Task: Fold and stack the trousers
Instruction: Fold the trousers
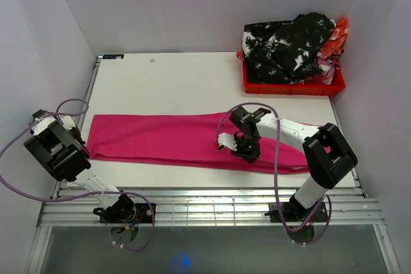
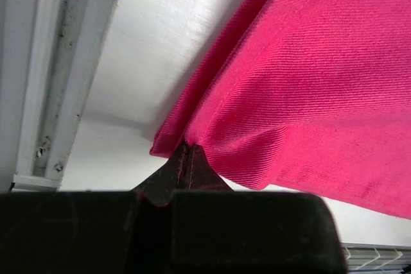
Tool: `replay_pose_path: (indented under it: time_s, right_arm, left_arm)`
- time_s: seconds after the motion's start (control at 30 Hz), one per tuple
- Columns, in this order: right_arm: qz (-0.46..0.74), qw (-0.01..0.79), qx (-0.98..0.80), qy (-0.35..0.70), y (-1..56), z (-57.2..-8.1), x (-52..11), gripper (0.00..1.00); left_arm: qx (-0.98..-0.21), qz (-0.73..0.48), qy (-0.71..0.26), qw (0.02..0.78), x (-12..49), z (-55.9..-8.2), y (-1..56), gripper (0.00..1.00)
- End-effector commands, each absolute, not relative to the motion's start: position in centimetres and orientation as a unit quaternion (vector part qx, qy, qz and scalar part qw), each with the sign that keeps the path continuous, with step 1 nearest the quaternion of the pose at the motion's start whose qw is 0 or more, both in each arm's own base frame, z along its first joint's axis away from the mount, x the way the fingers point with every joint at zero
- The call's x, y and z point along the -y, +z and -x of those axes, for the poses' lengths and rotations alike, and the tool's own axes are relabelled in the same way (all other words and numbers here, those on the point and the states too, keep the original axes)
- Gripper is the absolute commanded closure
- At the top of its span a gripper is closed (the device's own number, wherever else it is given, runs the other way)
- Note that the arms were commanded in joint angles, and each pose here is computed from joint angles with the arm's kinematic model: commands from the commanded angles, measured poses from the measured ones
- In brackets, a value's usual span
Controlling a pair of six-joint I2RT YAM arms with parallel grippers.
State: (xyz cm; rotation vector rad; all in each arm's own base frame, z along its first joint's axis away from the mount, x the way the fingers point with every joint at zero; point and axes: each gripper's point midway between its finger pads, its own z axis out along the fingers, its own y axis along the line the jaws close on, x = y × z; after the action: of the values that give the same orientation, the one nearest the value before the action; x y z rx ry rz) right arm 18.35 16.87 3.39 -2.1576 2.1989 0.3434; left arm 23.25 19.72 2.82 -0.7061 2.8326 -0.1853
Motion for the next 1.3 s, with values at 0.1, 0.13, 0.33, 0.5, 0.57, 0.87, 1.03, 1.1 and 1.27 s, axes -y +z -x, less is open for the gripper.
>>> replay_pose_path:
  time_s: [0.1,0.13,0.33,0.5,0.57,0.87,1.03,1.1,1.27]
  right_arm:
    - [0.696,0.028,-0.709,0.111,4.0,-18.7,-17.3,0.92]
    - [0.696,0.028,-0.709,0.113,4.0,-18.7,-17.3,0.92]
    - [0.696,0.029,-0.708,0.115,4.0,-18.7,-17.5,0.92]
    - [0.698,0.028,-0.707,0.111,4.0,-18.8,-17.4,0.92]
    - [0.698,0.028,-0.707,0.111,4.0,-18.9,-17.4,0.92]
    - [0.699,0.028,-0.706,0.113,4.0,-18.9,-17.6,0.92]
    - [0.701,0.027,-0.705,0.105,4.4,-18.9,-17.1,0.92]
    - [0.704,0.027,-0.702,0.101,4.9,-18.8,-16.8,0.92]
    - [0.708,0.047,-0.698,0.097,7.4,-19.2,-17.0,0.92]
  left_arm:
    - [-0.96,0.236,-0.039,0.149,-22.1,-25.3,5.3,1.0]
    - [-0.96,0.232,-0.035,0.152,-22.2,-25.4,5.5,1.0]
    - [-0.962,0.234,-0.038,0.139,-21.8,-24.7,4.4,1.0]
    - [-0.963,0.234,-0.055,0.123,-20.6,-23.8,3.3,1.0]
    - [-0.964,0.233,-0.058,0.117,-20.0,-23.3,3.0,1.0]
    - [-0.965,0.238,-0.025,0.111,-20.6,-22.2,1.6,1.0]
    - [-0.964,0.241,0.014,0.108,-23.0,-22.4,0.8,1.0]
    - [-0.964,0.247,0.016,0.095,-23.3,-22.0,-0.3,1.0]
    - [-0.965,0.25,0.02,0.077,-23.7,-21.6,-1.4,1.0]
